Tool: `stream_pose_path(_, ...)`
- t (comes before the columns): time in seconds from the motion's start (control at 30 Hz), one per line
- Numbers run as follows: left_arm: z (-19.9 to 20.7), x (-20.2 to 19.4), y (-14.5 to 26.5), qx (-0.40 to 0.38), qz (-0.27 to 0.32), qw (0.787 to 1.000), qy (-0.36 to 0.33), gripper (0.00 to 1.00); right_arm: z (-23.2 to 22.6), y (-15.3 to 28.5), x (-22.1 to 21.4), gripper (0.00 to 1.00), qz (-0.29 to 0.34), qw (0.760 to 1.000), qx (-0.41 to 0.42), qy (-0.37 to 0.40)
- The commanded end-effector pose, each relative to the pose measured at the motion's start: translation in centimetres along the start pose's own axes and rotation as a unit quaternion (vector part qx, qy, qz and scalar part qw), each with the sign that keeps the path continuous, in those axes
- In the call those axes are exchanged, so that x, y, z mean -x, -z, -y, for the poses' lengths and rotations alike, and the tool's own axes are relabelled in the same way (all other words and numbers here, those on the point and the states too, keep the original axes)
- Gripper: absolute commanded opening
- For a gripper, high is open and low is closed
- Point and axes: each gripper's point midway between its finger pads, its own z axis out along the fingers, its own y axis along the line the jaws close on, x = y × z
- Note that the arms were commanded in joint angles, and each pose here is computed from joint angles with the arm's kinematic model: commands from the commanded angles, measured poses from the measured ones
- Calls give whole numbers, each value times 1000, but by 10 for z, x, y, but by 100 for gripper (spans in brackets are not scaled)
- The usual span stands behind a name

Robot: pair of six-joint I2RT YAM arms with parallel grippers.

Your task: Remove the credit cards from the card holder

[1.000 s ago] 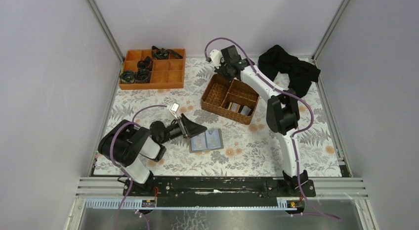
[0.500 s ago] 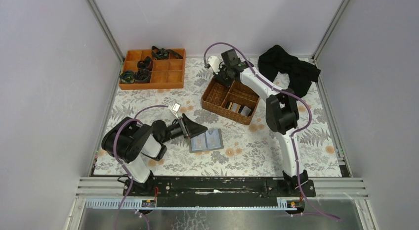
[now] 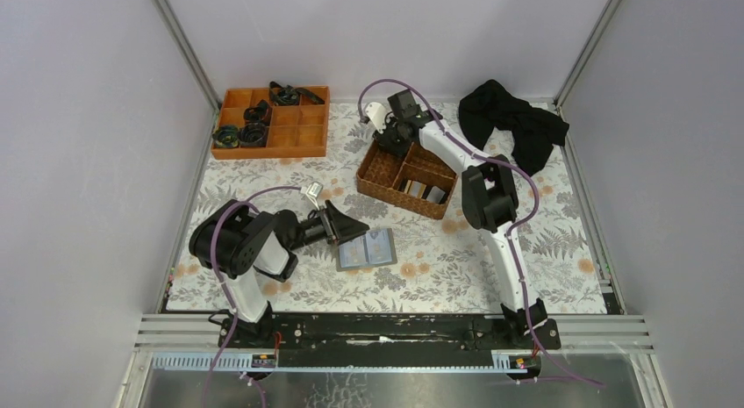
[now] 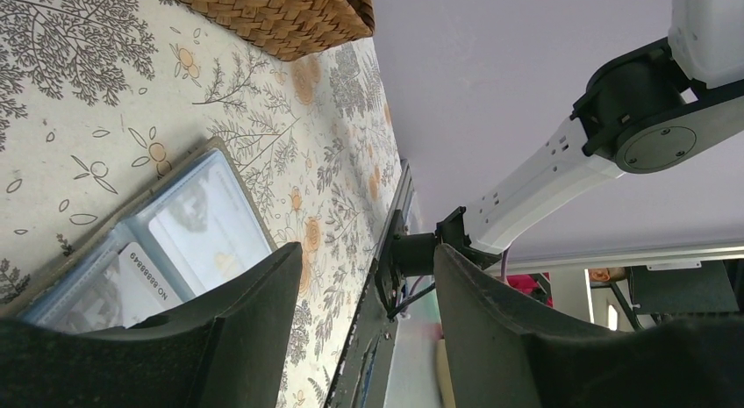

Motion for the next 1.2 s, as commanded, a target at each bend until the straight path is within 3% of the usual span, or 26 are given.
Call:
stream_pose_path(0.0,9,9,-3,-27,6,999,-37,64,15,16,23,41,38,999,-25,-4)
stream_pose_path(0.1,7,8,-2,-25,6,999,-35,63,16,29,31,48,58,998,-35,-12)
stream_pose_path(0.37,10,7,1,-26,10,999,-40,63,13,84,60,48,136,989,-55,-35)
stream_pose_path(0.63,8,12,4,-12,35,999,-32,63,-5,160,93,55,249,961,-56,-105)
stream_pose_path(0.77,-6,10,7,16,41,999,-23,47,-35,202,94,61,320,927,-19,-196)
stream_pose_path(0.9,-5,5,9,10,36,999,-17,31,-105,201,61,62,334,900,78,-270)
stream_pose_path(0.97,-4,1,10,6,28,999,-18,2,-144,191,39,60,304,912,100,-258)
stream_pose_path(1.07,-3,-6,14,6,20,999,-23,0,-189,175,2,40,240,930,96,-263)
stream_pose_path(1.17,-6,-13,20,17,21,999,-17,0,-227,168,-20,27,228,920,135,-290)
